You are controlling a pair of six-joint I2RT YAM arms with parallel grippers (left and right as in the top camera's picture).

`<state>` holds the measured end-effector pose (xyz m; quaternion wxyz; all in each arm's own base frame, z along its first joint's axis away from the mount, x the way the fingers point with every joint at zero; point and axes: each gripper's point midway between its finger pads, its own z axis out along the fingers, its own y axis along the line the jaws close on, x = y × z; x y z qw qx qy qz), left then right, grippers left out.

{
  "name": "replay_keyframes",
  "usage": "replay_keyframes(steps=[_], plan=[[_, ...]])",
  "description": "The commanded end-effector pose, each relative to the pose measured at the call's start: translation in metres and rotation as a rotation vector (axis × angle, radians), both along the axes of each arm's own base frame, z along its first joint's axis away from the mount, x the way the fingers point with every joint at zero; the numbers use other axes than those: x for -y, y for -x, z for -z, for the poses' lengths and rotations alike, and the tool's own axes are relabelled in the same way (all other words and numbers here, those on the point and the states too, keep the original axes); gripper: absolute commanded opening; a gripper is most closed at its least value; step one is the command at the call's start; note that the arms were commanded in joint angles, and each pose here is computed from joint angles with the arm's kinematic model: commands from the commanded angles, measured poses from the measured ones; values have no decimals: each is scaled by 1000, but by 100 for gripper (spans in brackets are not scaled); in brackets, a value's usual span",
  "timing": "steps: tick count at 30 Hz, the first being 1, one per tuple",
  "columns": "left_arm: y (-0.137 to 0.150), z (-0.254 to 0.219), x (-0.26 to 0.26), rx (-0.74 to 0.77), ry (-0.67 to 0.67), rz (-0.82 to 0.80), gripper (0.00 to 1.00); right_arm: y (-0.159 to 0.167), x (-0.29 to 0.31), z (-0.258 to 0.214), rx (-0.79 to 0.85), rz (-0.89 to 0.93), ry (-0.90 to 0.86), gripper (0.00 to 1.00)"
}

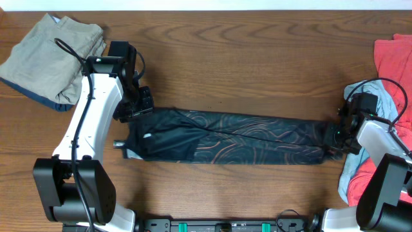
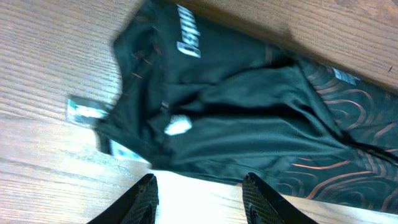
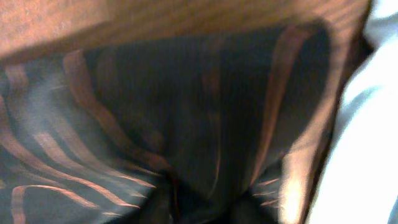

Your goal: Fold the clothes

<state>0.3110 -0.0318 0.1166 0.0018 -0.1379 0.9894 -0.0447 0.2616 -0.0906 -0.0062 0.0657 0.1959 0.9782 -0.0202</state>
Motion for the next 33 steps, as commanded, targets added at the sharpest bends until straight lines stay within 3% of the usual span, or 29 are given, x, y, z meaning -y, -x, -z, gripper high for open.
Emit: replay_keyframes(steps=[1,10,16,22,33], plan=[[2,3,-4,-10,-17,-4,46,27,-4,26,-111,14,-15,1],[2,3,-4,-9,-17,-4,47,0,23,-16,-111,65,83,1],[2,3,-4,-9,-17,-4,46,-29,20,-63,-95,-48,96,1],[0,3,-4,-2,-16,-4,46,-38,-30,-95,-139,-284,72,1],[0,3,-4,-2,-16,-4,46,-28,-151,-94,-156,-628,-14,1]])
